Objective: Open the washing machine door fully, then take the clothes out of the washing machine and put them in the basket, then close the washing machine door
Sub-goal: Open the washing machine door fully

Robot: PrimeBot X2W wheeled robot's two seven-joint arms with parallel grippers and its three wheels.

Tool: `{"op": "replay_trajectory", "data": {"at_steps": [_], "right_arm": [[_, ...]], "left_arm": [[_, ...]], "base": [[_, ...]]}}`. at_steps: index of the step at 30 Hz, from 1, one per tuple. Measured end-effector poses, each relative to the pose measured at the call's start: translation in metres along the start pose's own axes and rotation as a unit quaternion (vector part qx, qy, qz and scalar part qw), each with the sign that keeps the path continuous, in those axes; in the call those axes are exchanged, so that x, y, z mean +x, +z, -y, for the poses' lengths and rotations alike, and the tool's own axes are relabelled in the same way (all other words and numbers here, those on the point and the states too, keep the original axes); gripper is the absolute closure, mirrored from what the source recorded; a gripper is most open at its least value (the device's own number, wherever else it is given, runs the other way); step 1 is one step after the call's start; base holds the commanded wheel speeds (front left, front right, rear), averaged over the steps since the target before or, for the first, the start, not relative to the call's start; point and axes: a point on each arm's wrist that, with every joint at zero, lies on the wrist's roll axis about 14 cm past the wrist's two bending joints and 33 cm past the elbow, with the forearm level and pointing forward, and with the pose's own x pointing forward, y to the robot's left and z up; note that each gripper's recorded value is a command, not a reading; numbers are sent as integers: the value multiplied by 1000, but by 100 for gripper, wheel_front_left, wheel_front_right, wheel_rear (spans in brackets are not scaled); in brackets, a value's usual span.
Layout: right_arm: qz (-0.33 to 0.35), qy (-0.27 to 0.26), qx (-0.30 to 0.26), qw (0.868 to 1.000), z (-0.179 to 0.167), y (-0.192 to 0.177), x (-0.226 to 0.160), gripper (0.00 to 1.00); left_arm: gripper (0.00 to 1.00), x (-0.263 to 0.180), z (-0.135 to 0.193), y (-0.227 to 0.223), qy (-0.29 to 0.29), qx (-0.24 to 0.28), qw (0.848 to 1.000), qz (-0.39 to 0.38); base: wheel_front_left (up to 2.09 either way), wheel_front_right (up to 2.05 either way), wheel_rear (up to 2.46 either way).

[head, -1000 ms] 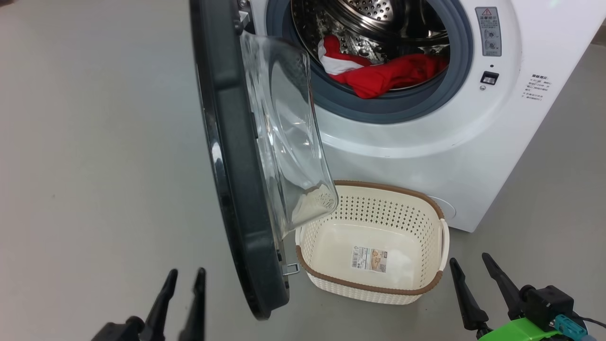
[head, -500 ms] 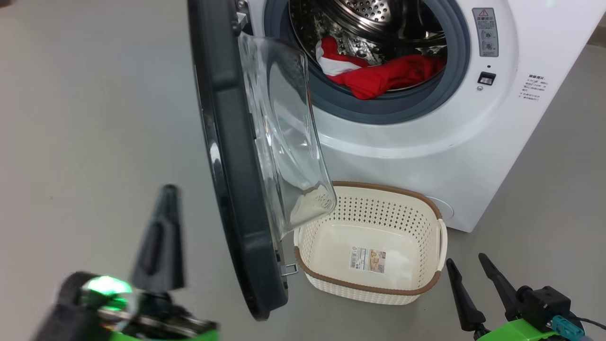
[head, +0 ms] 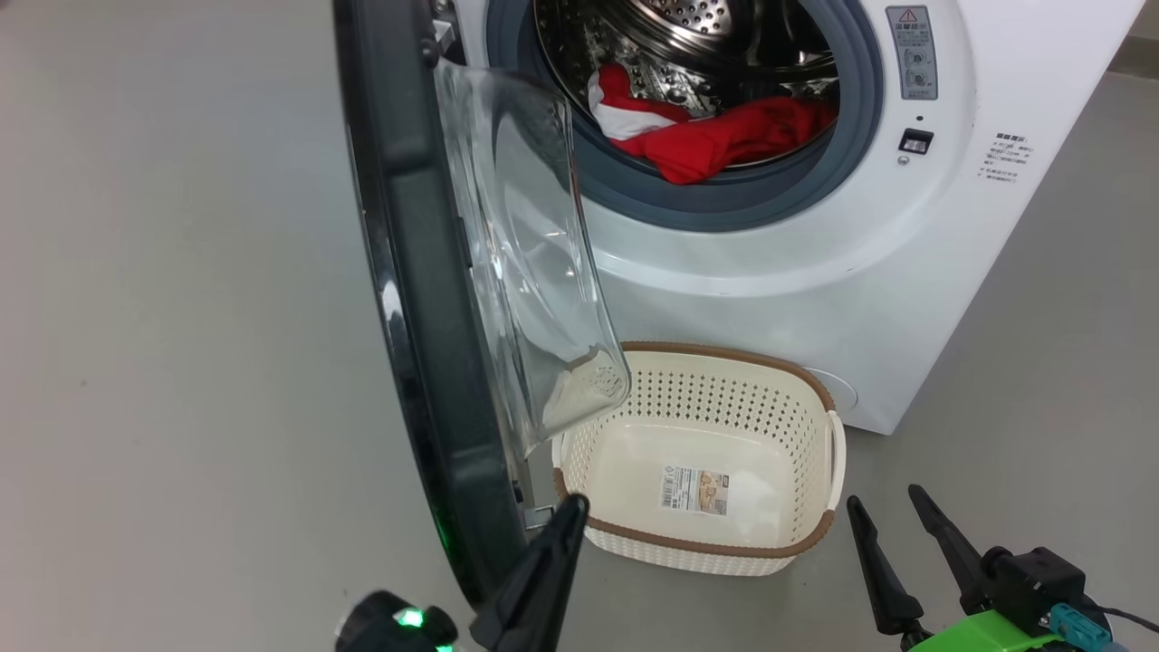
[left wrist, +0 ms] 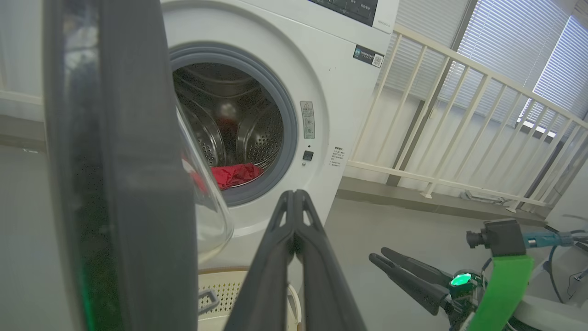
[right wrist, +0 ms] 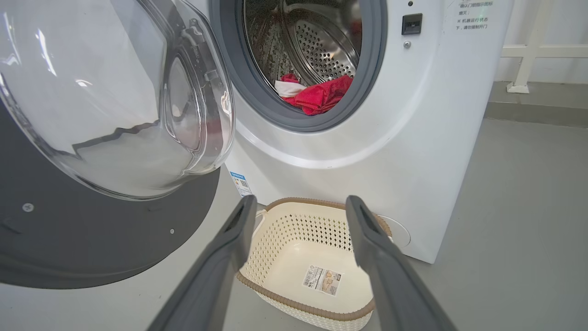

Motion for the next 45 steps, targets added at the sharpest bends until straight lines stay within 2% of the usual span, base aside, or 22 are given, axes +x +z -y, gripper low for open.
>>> {"op": "replay_trajectory", "data": {"at_steps": [7,12,24,34,45], "right_arm": [[-1,0,1,1000,0,-1,1,0],[0,1,1,1000,-1,0,1,0],[-1,7,2,1000,-4,-1,4,0],[-3,11,3,1000,-6,-2,6,0],[1,11,4,1000,-6,0,6,0]], "left_arm": [[100,-12,-15,-41,32,-27,997,-65],[100,-12,-33,-44,63,-33,995,-68],[100,-17,-52,-42,100,-26,992,-66],[100,-31,-98,-27,171,7,984,-50],[100,-62,-160,-6,269,39,962,-32]], "base": [[0,0,0],[0,0,0],[0,0,0],[0,0,0],[0,0,0]]}}
